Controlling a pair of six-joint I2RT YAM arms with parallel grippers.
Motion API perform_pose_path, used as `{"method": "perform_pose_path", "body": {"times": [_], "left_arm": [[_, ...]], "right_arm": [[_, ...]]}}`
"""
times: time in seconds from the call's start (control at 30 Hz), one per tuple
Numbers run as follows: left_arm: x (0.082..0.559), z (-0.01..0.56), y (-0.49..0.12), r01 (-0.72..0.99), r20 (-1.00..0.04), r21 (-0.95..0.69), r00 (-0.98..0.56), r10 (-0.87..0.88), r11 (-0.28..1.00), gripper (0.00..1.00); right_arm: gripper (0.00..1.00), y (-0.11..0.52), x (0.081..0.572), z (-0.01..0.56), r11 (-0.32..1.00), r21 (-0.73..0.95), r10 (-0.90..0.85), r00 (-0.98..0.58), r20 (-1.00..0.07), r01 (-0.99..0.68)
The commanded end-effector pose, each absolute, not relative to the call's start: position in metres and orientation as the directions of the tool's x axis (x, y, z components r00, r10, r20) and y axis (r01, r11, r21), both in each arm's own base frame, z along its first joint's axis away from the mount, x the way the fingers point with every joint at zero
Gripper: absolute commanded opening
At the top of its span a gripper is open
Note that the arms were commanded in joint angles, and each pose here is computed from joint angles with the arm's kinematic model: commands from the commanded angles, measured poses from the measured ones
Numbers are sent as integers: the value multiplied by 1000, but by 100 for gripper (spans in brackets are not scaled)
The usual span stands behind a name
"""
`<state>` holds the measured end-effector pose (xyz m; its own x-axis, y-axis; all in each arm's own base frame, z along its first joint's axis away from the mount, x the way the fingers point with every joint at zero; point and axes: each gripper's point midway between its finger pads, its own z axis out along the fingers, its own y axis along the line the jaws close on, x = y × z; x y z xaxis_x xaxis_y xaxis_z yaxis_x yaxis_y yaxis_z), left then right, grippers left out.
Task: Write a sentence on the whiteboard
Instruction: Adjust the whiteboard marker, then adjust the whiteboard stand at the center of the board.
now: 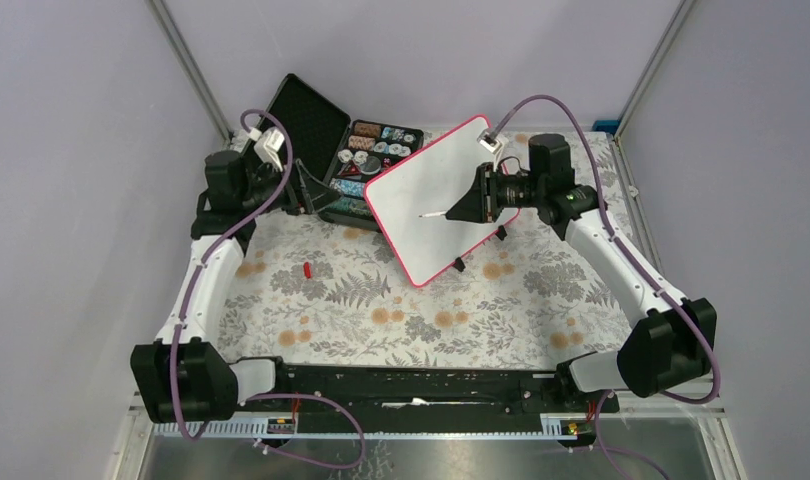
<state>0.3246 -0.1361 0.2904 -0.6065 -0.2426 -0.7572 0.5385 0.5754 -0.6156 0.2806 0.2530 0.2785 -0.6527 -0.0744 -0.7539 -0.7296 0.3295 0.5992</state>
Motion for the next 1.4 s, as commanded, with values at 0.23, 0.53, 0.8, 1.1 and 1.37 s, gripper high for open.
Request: {"method": "perform_pose_path", "body": {"times": [0.23,0.53,0.8,1.1,1.37], "left_arm": [[349,217,-125,484,-766,-566,-609,-208,668,63],[352,196,-149,521,-748,-576,-646,-150,630,62],[354,188,-162,534,-742,-574,-659,-119,621,56],[331,199,-195,638,-762,-595,-642,-89,489,57],[343,192,-217,625,-761,-593,-642,-99,507,53]], "right_arm": [[0,255,281,251,321,529,-129,-590,-797,-785],[0,256,288,242,327,511,-152,-578,-802,-795],[0,257,289,245,318,509,-152,-573,-805,-800],[0,254,290,258,320,499,-143,-562,-815,-805],[0,238,300,268,337,516,-101,-575,-812,-788]]}}
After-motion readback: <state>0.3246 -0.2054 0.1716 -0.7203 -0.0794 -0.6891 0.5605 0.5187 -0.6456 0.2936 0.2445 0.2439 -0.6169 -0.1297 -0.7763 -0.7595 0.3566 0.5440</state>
